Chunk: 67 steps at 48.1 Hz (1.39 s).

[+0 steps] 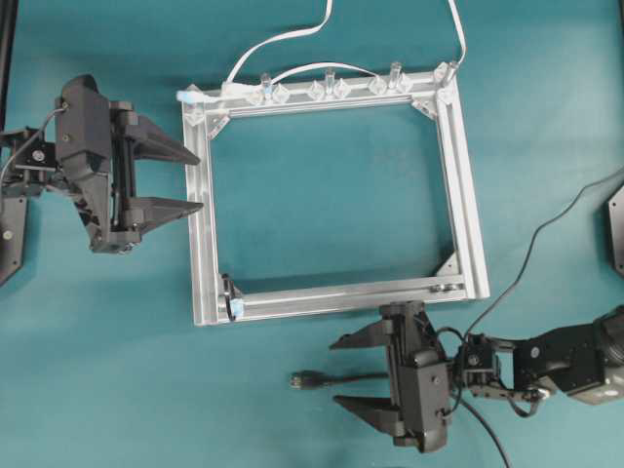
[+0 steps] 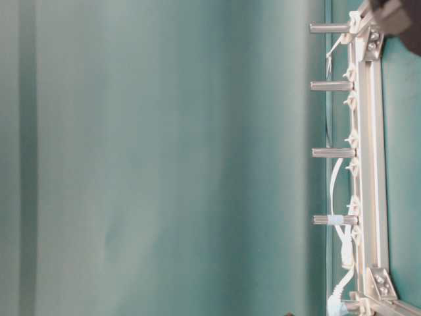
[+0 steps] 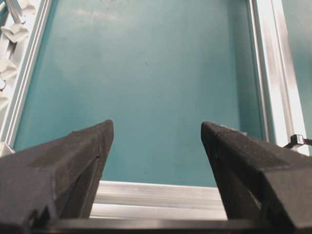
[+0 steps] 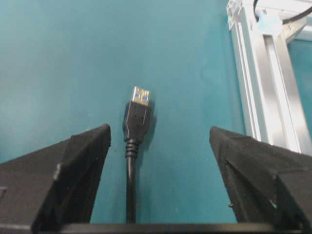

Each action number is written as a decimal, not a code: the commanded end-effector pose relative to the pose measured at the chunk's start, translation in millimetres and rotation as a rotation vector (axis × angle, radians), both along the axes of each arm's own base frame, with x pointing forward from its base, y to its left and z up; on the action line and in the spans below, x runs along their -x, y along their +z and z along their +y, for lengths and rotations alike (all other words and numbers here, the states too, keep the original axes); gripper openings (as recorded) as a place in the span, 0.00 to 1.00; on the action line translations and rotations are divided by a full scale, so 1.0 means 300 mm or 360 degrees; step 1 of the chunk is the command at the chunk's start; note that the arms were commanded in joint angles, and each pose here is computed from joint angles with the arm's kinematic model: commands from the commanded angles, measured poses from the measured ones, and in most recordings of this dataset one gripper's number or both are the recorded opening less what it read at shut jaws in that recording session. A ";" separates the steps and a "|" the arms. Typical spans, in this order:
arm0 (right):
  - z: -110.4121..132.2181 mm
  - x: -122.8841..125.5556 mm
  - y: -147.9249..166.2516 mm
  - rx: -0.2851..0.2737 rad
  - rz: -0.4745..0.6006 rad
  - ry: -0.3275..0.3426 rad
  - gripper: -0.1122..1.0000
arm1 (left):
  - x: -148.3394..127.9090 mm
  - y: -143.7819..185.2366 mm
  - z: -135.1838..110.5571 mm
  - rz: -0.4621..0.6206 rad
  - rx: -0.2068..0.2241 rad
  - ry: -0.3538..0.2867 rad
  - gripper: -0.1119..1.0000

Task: Insert the wire through the string loop located on the left side.
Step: 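Lower the open right gripper over the black USB cable plug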

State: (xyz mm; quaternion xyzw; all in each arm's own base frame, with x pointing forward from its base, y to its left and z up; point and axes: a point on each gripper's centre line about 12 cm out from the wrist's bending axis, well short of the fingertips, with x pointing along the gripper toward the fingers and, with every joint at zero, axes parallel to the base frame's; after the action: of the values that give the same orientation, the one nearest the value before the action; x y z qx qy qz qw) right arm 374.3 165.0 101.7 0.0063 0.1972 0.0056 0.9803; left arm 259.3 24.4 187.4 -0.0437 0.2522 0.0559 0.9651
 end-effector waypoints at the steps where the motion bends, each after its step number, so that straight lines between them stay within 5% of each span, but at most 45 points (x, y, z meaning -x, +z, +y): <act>1: 0.016 -0.012 0.029 -0.0022 -0.0040 0.0009 0.87 | -0.007 0.015 -0.002 -0.0021 0.0011 0.0002 0.81; 44: 0.043 -0.036 -0.061 0.0013 0.0060 0.0052 0.83 | -0.006 0.004 -0.002 0.0006 0.0018 0.0004 0.81; 54: 0.042 -0.033 -0.064 0.0012 0.0067 0.0049 0.67 | -0.006 0.004 -0.003 0.0006 0.0016 0.0002 0.81; 63: 0.043 -0.026 -0.083 -0.0018 0.0166 0.0064 0.24 | -0.006 0.004 -0.003 0.0006 0.0016 0.0002 0.81; 67: 0.045 -0.019 -0.095 -0.0018 0.0205 0.0079 0.16 | -0.006 0.004 -0.002 0.0006 0.0018 0.0004 0.81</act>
State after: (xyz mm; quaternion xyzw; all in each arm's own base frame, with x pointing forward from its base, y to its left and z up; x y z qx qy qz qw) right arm 377.0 178.0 65.7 -0.0002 0.2640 0.0288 0.9641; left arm 258.7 24.2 184.6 -0.0479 0.2616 0.0566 0.9623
